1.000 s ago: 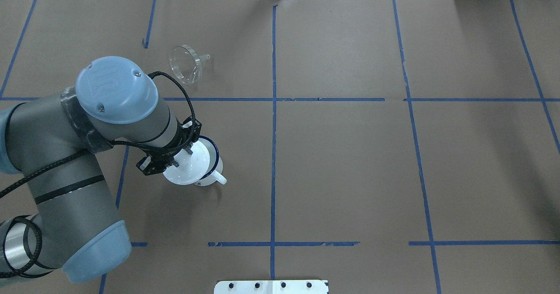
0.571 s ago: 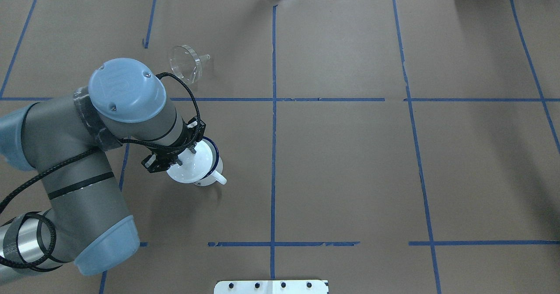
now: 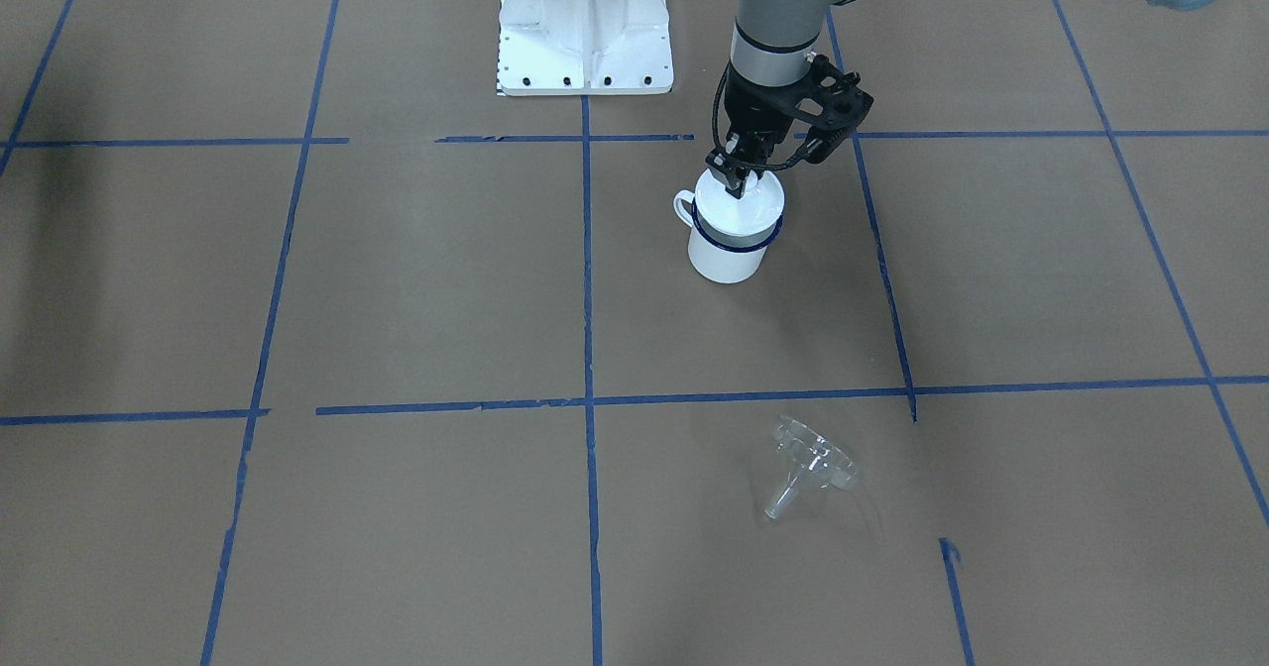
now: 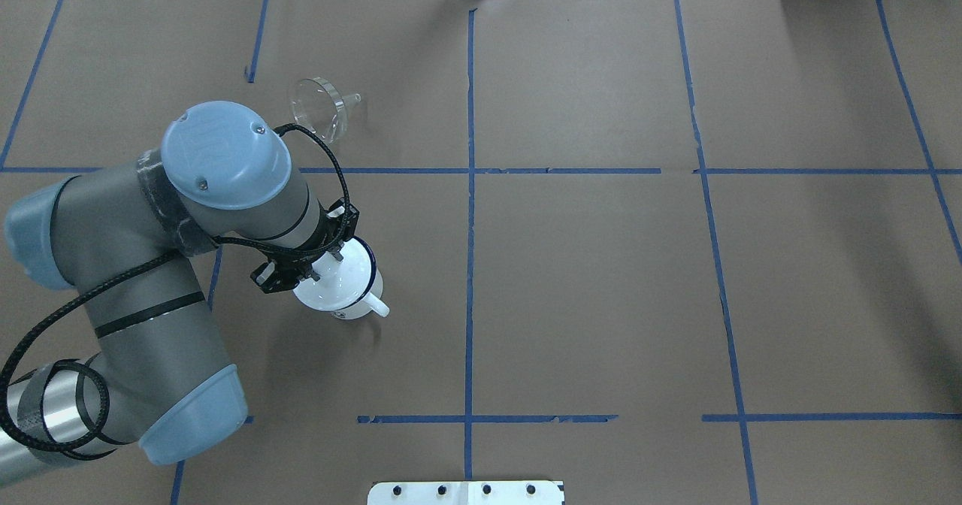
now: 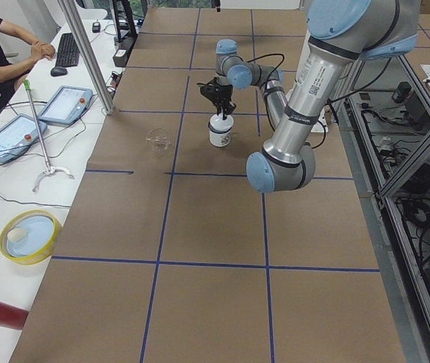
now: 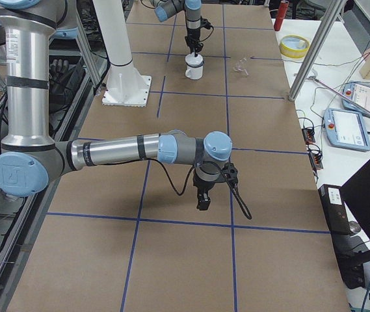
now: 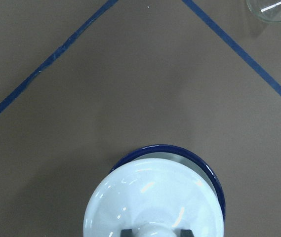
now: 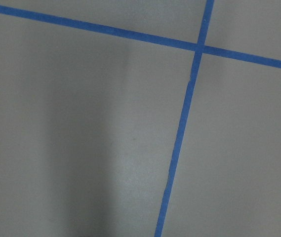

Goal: Remove funnel from cup
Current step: 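Lower the lid onto the mug rim with the left gripper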

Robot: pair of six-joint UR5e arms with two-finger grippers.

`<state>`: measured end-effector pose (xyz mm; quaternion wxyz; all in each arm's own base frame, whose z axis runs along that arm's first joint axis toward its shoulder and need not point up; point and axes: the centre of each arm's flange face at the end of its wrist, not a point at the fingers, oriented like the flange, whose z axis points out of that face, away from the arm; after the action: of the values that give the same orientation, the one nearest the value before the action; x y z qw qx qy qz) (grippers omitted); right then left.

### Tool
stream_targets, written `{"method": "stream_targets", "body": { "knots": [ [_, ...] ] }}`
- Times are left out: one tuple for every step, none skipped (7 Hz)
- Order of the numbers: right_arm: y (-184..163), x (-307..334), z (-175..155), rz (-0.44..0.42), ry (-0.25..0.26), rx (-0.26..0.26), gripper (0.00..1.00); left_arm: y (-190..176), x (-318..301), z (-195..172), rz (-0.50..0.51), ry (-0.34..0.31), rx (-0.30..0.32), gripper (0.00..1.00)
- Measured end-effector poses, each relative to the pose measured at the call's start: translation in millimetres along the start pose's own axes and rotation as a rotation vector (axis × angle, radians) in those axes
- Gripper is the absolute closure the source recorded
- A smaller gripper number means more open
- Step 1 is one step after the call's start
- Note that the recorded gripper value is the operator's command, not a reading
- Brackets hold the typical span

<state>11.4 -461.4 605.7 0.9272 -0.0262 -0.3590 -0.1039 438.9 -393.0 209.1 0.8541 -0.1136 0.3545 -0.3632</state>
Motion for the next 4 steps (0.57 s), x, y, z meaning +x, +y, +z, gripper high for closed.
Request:
{"method": "stream_targets", "body": {
  "knots": [
    [0.0, 0.0, 0.0, 0.000, 0.000, 0.000, 0.00, -0.5, 1.1, 1.4, 0.010, -0.001, 0.002, 1.00],
    [0.0, 0.0, 0.0, -0.001, 0.000, 0.000, 0.00, -1.2, 2.0, 2.8, 0.018, -0.003, 0.004, 1.00],
    [0.0, 0.0, 0.0, -0.001, 0.000, 0.000, 0.00, -1.9, 2.5, 4.0, 0.027, -0.004, 0.006, 1.00],
    [0.0, 0.0, 0.0, -0.001, 0.000, 0.000, 0.00, -2.4, 3.2, 5.5, 0.032, -0.006, 0.007, 1.00]
  ]
}}
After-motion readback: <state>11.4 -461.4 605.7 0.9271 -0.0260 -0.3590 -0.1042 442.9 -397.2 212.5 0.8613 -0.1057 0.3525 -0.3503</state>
